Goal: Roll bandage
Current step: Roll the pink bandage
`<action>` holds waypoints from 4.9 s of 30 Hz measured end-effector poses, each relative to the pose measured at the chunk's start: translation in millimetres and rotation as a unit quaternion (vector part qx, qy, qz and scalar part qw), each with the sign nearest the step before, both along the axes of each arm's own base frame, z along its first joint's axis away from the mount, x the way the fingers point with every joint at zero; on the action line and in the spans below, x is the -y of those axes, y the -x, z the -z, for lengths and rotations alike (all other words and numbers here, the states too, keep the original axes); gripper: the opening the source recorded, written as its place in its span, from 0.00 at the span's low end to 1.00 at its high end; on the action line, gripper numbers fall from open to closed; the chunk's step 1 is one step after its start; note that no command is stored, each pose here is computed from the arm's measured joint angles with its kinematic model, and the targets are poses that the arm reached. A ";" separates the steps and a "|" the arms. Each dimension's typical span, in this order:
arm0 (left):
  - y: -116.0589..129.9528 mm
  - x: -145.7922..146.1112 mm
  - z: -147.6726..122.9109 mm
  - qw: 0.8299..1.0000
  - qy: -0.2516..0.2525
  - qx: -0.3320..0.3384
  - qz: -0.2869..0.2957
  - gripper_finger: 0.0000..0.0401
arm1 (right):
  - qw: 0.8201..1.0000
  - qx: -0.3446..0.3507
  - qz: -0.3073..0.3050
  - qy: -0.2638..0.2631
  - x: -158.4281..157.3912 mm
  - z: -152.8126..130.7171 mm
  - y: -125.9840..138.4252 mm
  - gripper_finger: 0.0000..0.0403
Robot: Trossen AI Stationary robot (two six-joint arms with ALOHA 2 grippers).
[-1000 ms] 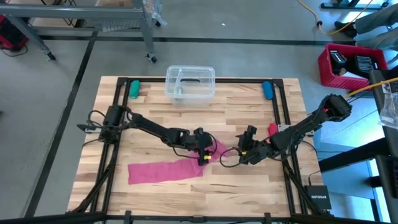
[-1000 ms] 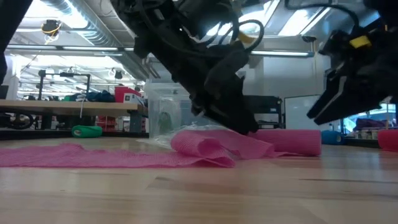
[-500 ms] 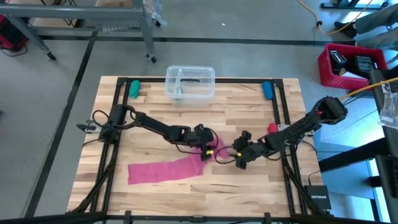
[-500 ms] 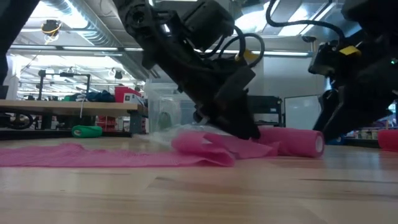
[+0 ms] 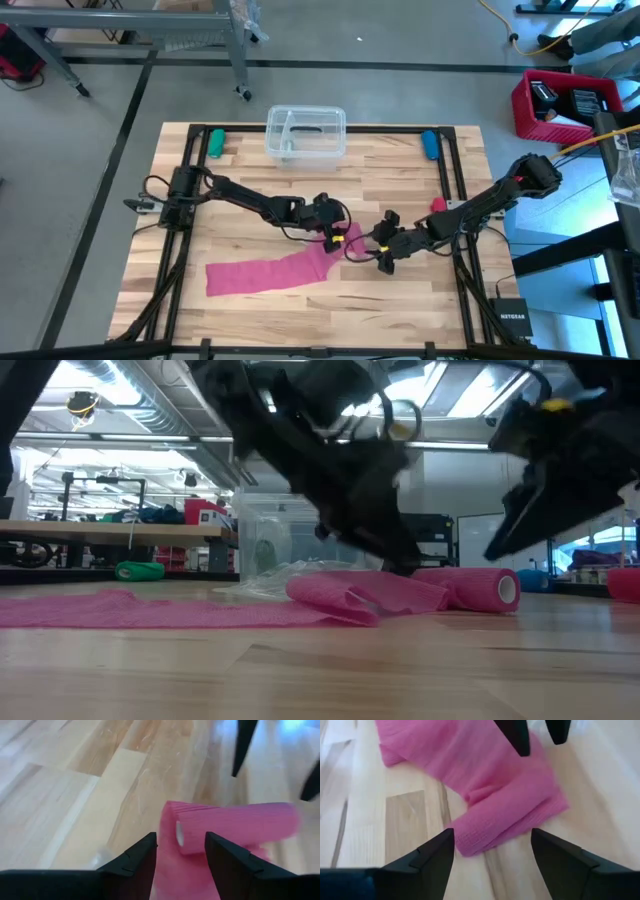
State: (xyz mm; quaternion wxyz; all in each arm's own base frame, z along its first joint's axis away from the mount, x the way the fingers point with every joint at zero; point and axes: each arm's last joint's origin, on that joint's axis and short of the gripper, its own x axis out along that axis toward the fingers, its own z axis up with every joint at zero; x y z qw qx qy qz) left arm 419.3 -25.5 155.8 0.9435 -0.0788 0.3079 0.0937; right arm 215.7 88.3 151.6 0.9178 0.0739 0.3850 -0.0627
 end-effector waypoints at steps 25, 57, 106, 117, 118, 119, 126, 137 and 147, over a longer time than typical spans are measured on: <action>47.0 57.1 16.5 0.994 0.060 -0.093 0.009 0.39 | 0.989 0.002 -0.095 0.117 64.4 -26.3 -34.5 0.66; 81.4 76.6 38.9 0.973 0.077 -0.212 -0.038 0.39 | 0.964 -0.165 -0.071 0.197 70.3 9.1 -23.4 0.66; 81.6 77.2 39.5 0.977 0.058 -0.201 -0.050 0.39 | 0.989 0.045 -0.136 0.043 16.7 19.4 -79.1 0.66; 81.6 77.3 39.5 0.977 0.055 -0.201 -0.047 0.39 | 0.988 -0.024 -0.099 0.113 23.5 22.9 -67.9 0.66; 81.6 77.3 39.5 0.977 0.055 -0.201 -0.047 0.39 | 0.987 -0.032 -0.092 0.127 25.0 22.2 -65.8 0.66; 81.6 77.3 39.5 0.977 0.054 -0.201 -0.046 0.39 | 0.986 -0.042 -0.084 0.140 26.8 21.7 -63.2 0.66; 81.5 77.2 39.6 0.978 0.044 -0.200 -0.042 0.39 | 0.982 -0.055 -0.079 0.164 29.0 20.4 -59.4 0.66; 80.7 77.4 39.4 0.979 0.044 -0.195 -0.040 0.39 | 0.987 -0.013 -0.113 0.112 22.5 -2.7 -70.3 0.66; 79.9 77.7 38.9 0.980 0.042 -0.192 -0.037 0.39 | 0.978 0.050 -0.191 0.066 -10.8 -2.3 -76.9 0.66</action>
